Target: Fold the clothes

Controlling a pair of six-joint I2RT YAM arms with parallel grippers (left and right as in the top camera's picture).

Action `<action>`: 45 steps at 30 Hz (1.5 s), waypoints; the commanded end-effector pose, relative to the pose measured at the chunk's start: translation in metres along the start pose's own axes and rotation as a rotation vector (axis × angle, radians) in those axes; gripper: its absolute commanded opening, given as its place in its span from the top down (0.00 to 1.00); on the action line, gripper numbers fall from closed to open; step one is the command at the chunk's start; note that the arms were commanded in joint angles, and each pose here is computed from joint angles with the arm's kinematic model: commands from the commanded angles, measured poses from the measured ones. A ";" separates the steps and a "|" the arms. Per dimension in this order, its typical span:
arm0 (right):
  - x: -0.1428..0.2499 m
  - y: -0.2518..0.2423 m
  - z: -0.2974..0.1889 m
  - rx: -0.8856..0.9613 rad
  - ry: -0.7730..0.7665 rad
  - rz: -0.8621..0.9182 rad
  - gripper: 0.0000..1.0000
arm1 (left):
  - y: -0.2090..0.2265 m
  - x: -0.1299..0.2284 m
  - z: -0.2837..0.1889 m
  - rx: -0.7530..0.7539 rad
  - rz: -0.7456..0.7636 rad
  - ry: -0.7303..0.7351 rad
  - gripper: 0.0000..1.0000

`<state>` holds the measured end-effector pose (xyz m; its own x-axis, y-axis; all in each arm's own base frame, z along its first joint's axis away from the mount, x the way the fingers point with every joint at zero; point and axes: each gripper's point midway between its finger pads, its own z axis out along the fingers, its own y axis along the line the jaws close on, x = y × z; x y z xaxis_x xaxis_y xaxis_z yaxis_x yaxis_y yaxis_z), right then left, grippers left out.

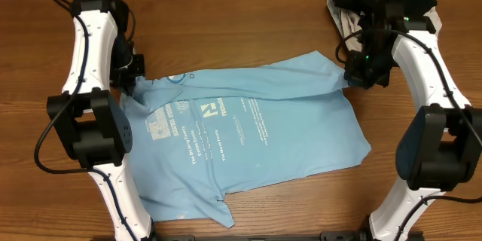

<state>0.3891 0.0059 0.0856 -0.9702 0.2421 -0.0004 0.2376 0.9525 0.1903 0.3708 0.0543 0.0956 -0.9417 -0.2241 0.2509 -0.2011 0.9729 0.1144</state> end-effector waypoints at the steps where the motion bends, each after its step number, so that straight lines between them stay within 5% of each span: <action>1: -0.001 -0.009 -0.010 -0.005 -0.030 0.016 0.96 | 0.000 0.003 0.009 -0.015 0.025 0.025 0.96; 27: 0.026 -0.031 -0.013 0.032 0.083 0.075 0.96 | 0.018 0.012 0.066 -0.081 -0.018 0.100 0.96; 45: -0.035 0.010 -0.121 -0.101 -0.217 -0.056 0.96 | 0.032 -0.041 -0.123 0.008 -0.098 -0.434 0.96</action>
<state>0.4167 -0.0153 0.1708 -0.9581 0.2530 -0.1342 0.2100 0.9393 0.2714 0.4330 0.0838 0.1860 -0.9595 -0.2530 -0.1236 -0.2688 0.9538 0.1339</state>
